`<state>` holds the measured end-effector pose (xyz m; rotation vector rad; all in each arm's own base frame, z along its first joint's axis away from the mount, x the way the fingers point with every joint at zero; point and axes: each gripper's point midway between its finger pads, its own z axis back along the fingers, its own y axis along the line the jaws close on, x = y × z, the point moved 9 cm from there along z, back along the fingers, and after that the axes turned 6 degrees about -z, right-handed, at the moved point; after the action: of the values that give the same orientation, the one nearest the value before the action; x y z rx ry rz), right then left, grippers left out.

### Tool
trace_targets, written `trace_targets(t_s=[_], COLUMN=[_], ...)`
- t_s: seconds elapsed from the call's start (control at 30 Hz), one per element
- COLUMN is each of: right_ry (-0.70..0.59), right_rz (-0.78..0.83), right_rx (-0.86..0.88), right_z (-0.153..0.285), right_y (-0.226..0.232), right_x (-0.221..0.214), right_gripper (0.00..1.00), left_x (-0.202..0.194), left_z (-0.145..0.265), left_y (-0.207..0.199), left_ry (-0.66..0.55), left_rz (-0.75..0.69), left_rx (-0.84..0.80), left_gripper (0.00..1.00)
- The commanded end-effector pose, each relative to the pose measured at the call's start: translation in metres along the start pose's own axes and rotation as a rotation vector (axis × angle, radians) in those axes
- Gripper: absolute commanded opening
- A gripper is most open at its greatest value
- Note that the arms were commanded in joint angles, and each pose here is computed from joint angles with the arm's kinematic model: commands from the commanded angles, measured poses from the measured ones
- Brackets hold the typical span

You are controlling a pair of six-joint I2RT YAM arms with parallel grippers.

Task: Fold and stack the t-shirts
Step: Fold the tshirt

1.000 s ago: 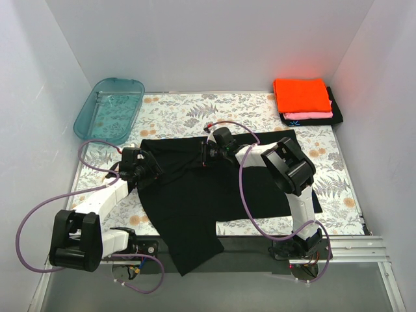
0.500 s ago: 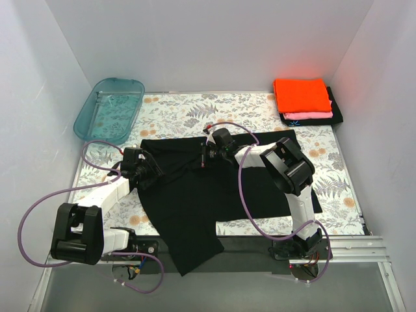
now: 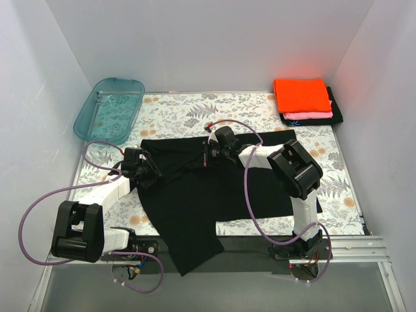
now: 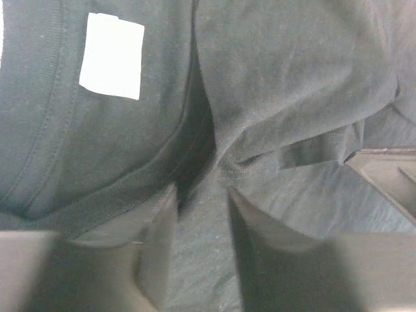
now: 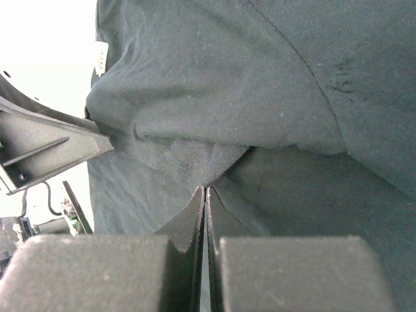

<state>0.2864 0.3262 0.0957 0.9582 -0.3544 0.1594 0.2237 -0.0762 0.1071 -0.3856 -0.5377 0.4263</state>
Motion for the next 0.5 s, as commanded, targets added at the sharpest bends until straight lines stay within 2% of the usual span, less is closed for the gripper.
trace_targets(t_s=[0.0,0.07,0.1,0.2,0.47], right_ry=[-0.014,-0.004,-0.003,0.009,0.052], right_rz=[0.046,0.052,0.057,0.076,0.131], right_rx=[0.013,0.0,-0.004,-0.028,-0.127], right_z=[0.013,0.015,0.016,0.021,0.039], right_y=[0.012,0.012,0.013,0.014,0.012], right_x=[0.006,0.006,0.007,0.007,0.012], right_gripper=[0.01,0.01,0.01,0.01,0.01], left_x=[0.005,0.007,0.006,0.009,0.003], left_z=[0.005,0.007,0.009,0.015,0.031], left_y=[-0.01,-0.013,-0.014,-0.019,-0.025], left_ry=[-0.007,-0.005,0.001,0.011,0.092], left_rz=[-0.012,-0.01,-0.008,0.011,0.105], left_rx=[-0.049,-0.061,-0.064,-0.076,-0.074], left_gripper=[0.33,0.25,0.16,0.0,0.0])
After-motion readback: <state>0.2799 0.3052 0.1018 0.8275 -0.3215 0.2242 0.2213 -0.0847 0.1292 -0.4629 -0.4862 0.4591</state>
